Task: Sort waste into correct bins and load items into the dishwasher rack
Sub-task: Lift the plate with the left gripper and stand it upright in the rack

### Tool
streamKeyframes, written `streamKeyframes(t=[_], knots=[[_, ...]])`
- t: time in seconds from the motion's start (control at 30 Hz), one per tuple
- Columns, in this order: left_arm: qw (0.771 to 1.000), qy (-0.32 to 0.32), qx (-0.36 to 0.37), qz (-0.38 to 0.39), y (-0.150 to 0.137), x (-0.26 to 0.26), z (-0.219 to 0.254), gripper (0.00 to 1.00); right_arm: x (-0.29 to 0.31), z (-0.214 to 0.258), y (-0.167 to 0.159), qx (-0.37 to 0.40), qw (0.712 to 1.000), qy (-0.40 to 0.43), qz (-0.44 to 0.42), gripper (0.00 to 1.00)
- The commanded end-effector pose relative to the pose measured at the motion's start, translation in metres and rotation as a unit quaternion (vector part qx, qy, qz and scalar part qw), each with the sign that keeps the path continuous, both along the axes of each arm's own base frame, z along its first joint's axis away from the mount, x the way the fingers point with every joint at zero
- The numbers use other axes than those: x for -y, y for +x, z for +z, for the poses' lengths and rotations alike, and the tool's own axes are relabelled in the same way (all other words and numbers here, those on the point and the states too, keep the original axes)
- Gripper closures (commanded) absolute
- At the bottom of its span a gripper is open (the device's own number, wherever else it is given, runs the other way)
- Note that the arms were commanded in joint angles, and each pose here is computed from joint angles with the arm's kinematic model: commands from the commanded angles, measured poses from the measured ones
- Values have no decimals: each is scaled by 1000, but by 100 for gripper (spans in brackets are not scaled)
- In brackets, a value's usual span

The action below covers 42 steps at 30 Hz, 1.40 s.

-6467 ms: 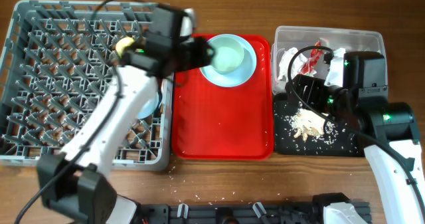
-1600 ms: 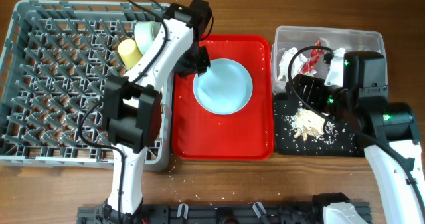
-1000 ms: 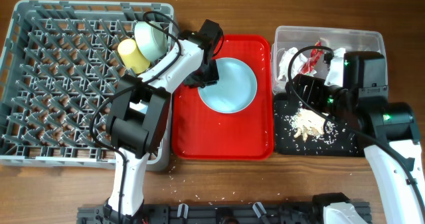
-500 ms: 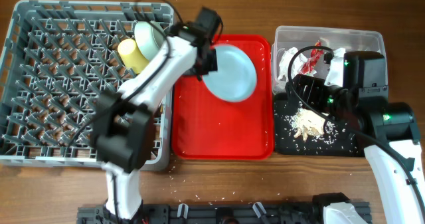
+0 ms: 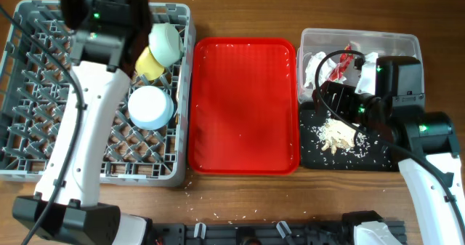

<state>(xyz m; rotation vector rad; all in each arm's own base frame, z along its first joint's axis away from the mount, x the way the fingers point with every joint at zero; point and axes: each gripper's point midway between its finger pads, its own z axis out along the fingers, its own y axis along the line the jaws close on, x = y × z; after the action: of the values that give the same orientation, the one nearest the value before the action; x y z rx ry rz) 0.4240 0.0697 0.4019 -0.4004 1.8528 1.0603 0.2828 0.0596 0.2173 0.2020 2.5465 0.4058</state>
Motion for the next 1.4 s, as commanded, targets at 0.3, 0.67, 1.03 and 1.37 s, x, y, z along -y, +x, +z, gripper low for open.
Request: streamKeyframes(t=[0.3,0.67,1.03,1.37], knots=[[976,64,-209,14,70,-49,-119,96,-1,5,0,8,1000,6,1,0],[973,29,-228,3,90,-42,-181,69,-1,5,0,8,1000,6,1,0],[985,-135,-72,-81,65,5,-111,0,-1,5,0,8,1000,6,1,0],[798,-496,-96,-329,30,143,-114,0,-1,5,0,8,1000,6,1,0]])
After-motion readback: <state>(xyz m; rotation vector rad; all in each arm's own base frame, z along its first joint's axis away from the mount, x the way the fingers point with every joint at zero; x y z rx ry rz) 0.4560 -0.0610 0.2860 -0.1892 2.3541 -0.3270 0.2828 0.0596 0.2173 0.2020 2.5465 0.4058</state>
